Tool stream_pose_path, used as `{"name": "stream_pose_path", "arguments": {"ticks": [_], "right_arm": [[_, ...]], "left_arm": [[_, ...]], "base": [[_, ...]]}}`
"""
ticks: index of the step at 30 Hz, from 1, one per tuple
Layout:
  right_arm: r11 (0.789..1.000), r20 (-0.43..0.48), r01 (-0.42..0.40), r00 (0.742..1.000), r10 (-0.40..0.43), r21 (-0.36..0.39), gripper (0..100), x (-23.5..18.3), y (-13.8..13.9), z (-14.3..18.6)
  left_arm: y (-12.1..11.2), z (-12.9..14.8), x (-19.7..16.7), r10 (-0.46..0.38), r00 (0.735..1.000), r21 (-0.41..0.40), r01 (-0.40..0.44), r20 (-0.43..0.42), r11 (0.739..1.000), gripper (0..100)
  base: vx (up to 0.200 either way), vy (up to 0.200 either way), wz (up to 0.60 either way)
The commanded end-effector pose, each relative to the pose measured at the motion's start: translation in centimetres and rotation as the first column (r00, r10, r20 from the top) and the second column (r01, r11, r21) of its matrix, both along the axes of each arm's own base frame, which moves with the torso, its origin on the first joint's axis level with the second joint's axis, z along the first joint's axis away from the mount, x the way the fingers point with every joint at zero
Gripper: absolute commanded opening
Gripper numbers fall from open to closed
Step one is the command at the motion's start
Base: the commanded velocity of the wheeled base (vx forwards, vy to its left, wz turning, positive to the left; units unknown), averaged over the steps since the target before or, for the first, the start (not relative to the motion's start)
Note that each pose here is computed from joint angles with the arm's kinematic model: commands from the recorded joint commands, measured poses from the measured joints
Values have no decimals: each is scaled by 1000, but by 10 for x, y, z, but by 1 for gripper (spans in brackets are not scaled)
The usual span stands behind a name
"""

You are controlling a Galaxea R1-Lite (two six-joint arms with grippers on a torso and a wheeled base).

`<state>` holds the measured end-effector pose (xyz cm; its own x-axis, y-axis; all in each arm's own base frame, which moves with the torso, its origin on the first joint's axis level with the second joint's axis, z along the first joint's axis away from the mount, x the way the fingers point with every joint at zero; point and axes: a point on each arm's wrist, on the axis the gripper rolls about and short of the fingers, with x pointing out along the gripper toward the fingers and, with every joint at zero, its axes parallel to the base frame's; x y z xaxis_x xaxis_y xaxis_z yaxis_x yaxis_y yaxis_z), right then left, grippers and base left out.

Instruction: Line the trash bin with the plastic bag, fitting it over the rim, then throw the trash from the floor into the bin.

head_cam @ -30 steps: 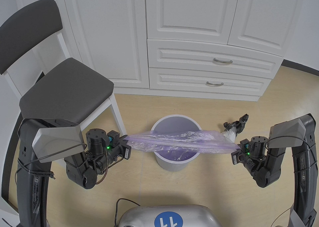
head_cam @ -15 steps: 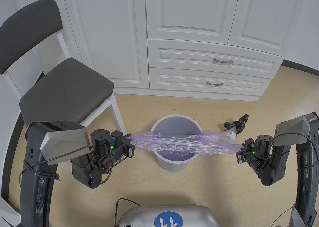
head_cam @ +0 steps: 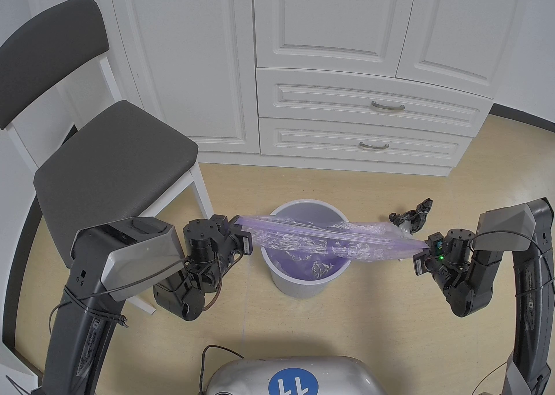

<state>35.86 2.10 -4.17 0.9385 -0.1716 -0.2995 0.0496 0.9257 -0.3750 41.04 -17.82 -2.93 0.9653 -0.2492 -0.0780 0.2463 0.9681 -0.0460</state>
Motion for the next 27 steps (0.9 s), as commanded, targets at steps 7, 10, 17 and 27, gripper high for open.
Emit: {"name": "stream_pose_path", "arguments": {"ticks": [7,10,17,27], "right_arm": [[1000,-21,-8,1000,8,-1,0,-5,0,-7],[999,-43,-32,999,32,-2,0,-16,4,-1],[988,-123,-153,981,153,5,0,-50,7,12],[960,-240,-275,936,256,-49,0,-80,1,10]], "left_arm": [[1,-14,-9,-4,999,21,5,-45,1000,0],[12,-5,-15,-31,997,25,33,-64,999,0],[44,2,-40,-177,976,77,187,-128,979,0],[68,-9,-57,-277,943,147,305,-182,941,0]], "base": [[0,0,0],[0,0,0],[0,0,0],[0,0,0]]}}
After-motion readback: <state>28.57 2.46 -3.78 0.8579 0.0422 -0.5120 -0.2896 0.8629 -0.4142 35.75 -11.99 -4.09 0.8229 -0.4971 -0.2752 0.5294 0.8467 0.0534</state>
